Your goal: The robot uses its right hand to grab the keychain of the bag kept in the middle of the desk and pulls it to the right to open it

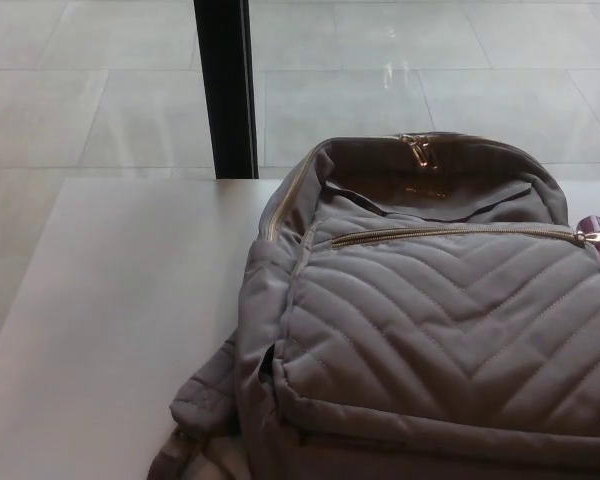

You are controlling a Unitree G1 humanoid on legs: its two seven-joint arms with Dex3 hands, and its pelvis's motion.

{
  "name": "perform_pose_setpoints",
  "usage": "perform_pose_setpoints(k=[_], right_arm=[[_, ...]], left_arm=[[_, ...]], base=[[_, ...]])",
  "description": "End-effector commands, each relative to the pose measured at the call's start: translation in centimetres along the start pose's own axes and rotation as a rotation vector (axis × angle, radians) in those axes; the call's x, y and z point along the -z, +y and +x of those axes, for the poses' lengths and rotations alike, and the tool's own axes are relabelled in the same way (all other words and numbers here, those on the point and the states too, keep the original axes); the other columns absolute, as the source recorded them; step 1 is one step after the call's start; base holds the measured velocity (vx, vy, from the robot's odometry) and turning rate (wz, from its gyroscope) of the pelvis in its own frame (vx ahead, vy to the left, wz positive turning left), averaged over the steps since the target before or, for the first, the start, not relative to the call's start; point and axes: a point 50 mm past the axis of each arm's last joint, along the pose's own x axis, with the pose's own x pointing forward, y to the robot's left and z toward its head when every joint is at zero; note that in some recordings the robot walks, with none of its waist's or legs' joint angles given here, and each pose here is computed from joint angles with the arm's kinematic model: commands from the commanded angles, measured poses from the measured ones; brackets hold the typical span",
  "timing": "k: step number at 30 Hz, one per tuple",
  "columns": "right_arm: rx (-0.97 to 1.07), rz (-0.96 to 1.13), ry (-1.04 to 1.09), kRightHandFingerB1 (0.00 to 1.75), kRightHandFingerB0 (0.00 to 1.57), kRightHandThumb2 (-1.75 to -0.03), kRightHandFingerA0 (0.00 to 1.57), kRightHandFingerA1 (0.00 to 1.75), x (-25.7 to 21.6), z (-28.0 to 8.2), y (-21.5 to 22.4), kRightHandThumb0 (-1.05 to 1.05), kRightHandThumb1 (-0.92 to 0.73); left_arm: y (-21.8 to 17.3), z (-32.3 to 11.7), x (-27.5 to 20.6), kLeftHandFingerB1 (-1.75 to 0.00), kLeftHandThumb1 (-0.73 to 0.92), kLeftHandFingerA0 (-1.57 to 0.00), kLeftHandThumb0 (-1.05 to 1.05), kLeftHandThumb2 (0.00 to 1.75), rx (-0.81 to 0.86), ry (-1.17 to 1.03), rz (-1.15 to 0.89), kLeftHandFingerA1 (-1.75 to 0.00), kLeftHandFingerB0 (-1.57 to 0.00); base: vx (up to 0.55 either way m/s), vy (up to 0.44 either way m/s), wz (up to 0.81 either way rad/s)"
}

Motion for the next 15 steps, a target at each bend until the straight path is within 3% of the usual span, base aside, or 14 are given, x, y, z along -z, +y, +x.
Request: perform_pose_setpoints(k=[1, 2, 3, 4, 5, 6, 10, 11, 12, 13, 14, 15], right_arm=[[-0.071, 0.049, -0.026, 0.67, 0.69, -0.69, 0.96, 1.00, 0.8, -0.9, -0.1, -0.28, -0.66], [-0.077, 0.051, -0.027, 0.67, 0.69, -0.69, 0.96, 1.00, 0.7, -0.9, -0.1, -0.28, -0.66], [-0.109, 0.055, -0.030, 0.39, 0.50, -0.61, 0.81, 0.60, 0.7, -1.0, 0.0, -0.37, -0.67], [-0.158, 0.060, -0.035, 0.39, 0.50, -0.61, 0.81, 0.60, 0.6, -1.1, 0.2, -0.37, -0.67], [-0.308, 0.060, -0.019, 0.22, 0.06, -0.60, 0.08, 0.37, 0.7, -1.4, 0.5, -0.52, -0.59], [-0.395, 0.024, -0.011, 0.00, 0.00, -0.82, 0.00, 0.06, 0.8, -1.6, 0.7, -0.86, -0.50], [-0.429, 0.010, -0.002, 0.00, 0.00, -0.72, 0.00, 0.00, 1.7, -2.2, 1.1, -0.84, -0.48], [-0.437, 0.015, 0.001, 0.00, 0.00, -0.57, 0.00, 0.00, 1.8, -2.4, 1.0, -0.89, -0.54], [-0.445, 0.009, -0.001, 0.00, 0.00, -0.58, 0.00, 0.00, 2.1, -2.5, 1.1, -0.91, -0.55], [-0.452, 0.010, -0.002, 0.00, 0.00, -0.58, 0.00, 0.00, 2.2, -2.6, 1.0, -0.91, -0.55], [-0.466, 0.021, -0.002, 0.00, 0.00, -0.57, 0.00, 0.00, 2.6, -2.7, 0.9, -0.91, -0.54], [-0.476, 0.044, 0.006, 0.00, 0.00, -0.57, 0.00, 0.00, 2.9, -2.8, 0.7, -0.92, -0.53]], left_arm=[[0.5, -0.2, 0.2, -0.42, 0.92, -0.67, -0.82, 0.81, -0.021, 0.015, 0.019, -0.54, -0.56], [0.5, -0.2, 0.2, -0.42, 0.92, -0.67, -0.82, 0.81, -0.021, 0.015, 0.019, -0.54, -0.56], [0.5, -0.1, 0.1, -0.42, 0.92, -0.65, -0.80, 0.82, -0.018, 0.012, 0.019, -0.53, -0.53], [0.4, -0.1, 0.0, -0.42, 0.92, -0.65, -0.80, 0.82, -0.013, 0.009, 0.019, -0.53, -0.53], [0.3, -0.1, 0.1, -0.42, 0.92, -0.63, -0.80, 0.81, -0.013, 0.013, 0.005, -0.52, -0.53], [0.3, 0.0, 0.1, -0.42, 0.92, -0.64, -0.82, 0.79, -0.015, 0.017, -0.007, -0.53, -0.55], [0.3, -0.2, 0.3, -0.42, 0.92, -0.65, -0.83, 0.81, -0.008, 0.009, 0.019, -0.53, -0.56], [0.3, -0.2, 0.3, -0.45, 0.92, -0.65, -0.87, 0.80, -0.009, 0.010, 0.027, -0.55, -0.57], [0.4, -0.2, 0.3, -0.48, 0.81, -0.62, -0.91, 0.97, -0.011, 0.009, 0.034, -0.58, -0.51], [0.4, -0.2, 0.3, -0.42, 0.92, -0.64, -0.84, 0.82, -0.013, 0.009, 0.037, -0.52, -0.55], [0.4, -0.2, 0.3, -0.49, 0.81, -0.60, -0.92, 0.98, -0.013, 0.009, 0.046, -0.57, -0.51], [0.4, -0.2, 0.3, -0.45, 0.92, -0.63, -0.86, 0.81, -0.010, 0.009, 0.045, -0.55, -0.54]], base=[[0.00, 0.000, 0.00], [0.00, 0.000, 0.00], [0.00, 0.000, 0.00], [0.00, 0.000, 0.00], [0.00, 0.000, 0.00], [0.00, 0.000, 0.00], [0.00, 0.000, 0.00], [0.00, 0.000, 0.00], [0.00, 0.000, 0.00], [0.00, 0.000, 0.00], [0.00, 0.000, 0.00], [0.00, 0.000, 0.00]])
